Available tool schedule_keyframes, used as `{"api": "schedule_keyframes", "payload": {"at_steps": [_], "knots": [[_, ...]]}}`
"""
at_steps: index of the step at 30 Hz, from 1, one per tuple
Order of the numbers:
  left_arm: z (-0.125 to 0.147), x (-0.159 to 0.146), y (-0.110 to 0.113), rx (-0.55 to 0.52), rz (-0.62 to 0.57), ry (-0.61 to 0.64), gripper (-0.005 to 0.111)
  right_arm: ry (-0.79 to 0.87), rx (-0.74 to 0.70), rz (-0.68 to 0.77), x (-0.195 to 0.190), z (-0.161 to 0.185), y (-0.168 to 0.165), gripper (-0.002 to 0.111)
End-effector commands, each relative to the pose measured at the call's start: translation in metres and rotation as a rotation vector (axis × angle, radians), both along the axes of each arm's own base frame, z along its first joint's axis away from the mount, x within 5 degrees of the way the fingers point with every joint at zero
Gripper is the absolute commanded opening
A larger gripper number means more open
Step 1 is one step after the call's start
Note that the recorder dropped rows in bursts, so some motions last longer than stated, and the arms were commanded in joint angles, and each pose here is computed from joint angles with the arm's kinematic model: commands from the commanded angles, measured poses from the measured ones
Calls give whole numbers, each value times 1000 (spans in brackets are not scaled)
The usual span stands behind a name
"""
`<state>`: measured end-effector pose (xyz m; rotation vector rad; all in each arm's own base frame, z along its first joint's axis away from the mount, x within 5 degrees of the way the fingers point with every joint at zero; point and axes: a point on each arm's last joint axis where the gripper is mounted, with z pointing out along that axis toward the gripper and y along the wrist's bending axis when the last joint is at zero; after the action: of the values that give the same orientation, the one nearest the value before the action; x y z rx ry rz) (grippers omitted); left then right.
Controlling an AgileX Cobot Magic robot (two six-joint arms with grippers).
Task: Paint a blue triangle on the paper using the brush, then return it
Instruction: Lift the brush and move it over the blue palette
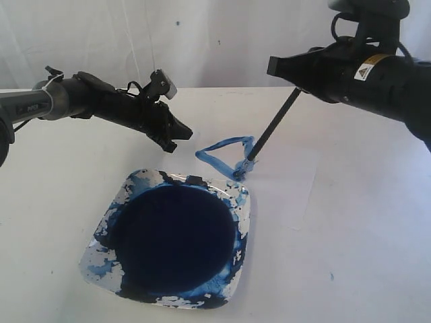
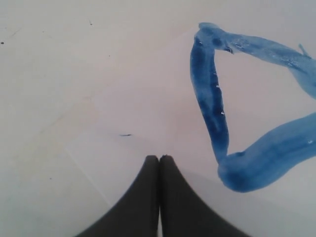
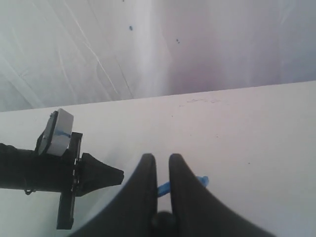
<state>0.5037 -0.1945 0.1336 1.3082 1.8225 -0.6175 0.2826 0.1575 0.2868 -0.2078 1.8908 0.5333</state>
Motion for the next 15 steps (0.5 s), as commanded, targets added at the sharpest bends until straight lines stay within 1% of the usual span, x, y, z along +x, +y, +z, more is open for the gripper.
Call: {"api": "schedule_keyframes", "payload": {"at_steps": [1, 5, 8, 11, 15], "knots": [[5, 0, -3, -18, 9, -11, 0, -152, 4, 14, -4, 20, -1, 1], [6, 3, 0, -27, 45, 0, 0, -226, 0, 19, -11, 35, -5, 1], [9, 6, 4, -45, 93, 26, 0, -258, 9, 15, -17, 46, -9, 1], [18, 8, 13, -75, 135, 42, 0, -281, 31, 10, -26, 58, -14, 1], [33, 10, 21, -107, 161, 42, 0, -287, 42, 12, -37, 71, -20, 1]]}}
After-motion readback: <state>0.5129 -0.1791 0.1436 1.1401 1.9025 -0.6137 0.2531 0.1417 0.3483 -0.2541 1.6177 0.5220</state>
